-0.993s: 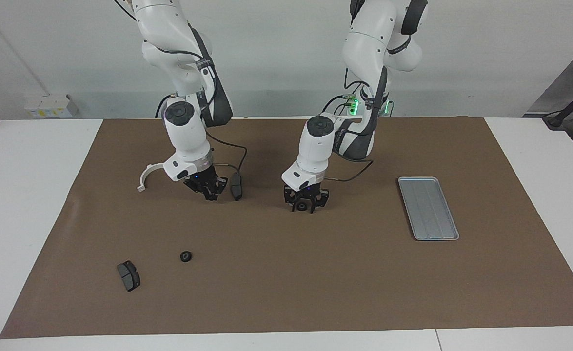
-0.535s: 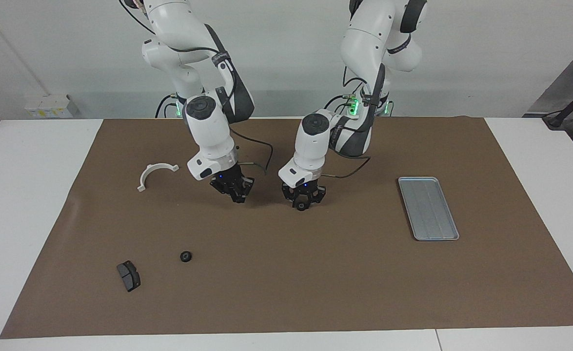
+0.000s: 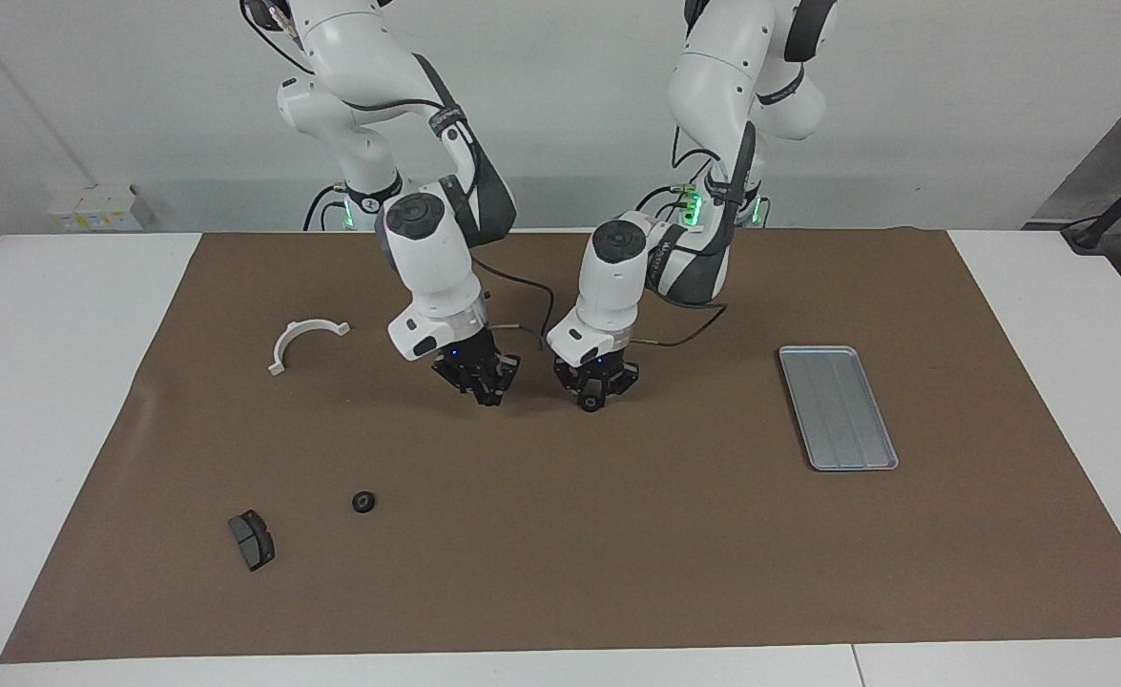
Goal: Pick bearing gear from pile to tray
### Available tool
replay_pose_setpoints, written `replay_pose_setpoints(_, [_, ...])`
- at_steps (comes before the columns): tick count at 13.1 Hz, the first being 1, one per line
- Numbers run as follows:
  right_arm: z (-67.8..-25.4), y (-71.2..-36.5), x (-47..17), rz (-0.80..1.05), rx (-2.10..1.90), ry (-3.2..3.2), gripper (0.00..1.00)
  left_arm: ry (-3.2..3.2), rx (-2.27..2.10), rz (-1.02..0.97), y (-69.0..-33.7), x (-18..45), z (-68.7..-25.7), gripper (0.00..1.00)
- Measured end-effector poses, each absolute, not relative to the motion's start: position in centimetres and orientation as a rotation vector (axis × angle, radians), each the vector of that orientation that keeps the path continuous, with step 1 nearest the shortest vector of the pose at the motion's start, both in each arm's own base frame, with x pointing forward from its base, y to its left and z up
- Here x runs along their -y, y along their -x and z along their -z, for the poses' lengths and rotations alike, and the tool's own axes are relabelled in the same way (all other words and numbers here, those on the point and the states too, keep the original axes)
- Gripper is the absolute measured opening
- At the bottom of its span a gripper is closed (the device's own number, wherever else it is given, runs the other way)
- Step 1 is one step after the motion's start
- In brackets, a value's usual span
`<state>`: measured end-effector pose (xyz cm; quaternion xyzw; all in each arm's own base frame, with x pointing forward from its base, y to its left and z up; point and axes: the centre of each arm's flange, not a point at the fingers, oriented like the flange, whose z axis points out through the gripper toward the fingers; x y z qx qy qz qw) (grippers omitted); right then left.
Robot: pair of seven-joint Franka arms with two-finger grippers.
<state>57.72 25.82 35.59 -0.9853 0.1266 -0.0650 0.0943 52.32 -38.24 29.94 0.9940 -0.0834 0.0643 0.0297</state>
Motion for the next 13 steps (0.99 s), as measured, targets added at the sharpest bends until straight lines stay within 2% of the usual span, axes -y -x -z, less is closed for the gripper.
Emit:
replay_pose_setpoints(3, [-34.6,-58.3,-29.1,0.176,-0.410,2.904,0.24,-3.082,0.070,-0.227,-58.6,31.6,-33.2,0.36])
replay_pose_setpoints(6, [-32.8,-57.9,-34.2,0.144,-0.447,2.889,0.24,-3.110,-0.010,-0.241,-64.7,19.3,-35.7,0.36])
replay_pose_setpoints(9, [-31.5,-56.1,-39.0,0.140,-0.450,2.907,0.24,-3.147,0.091,-0.180,-66.5,8.2,-34.9,0.36])
replay_pose_setpoints(13, [-30.3,-53.4,-41.8,0.104,-0.407,2.958,0.24,-3.154,0.301,-0.081,-65.4,-1.2,-32.4,0.36])
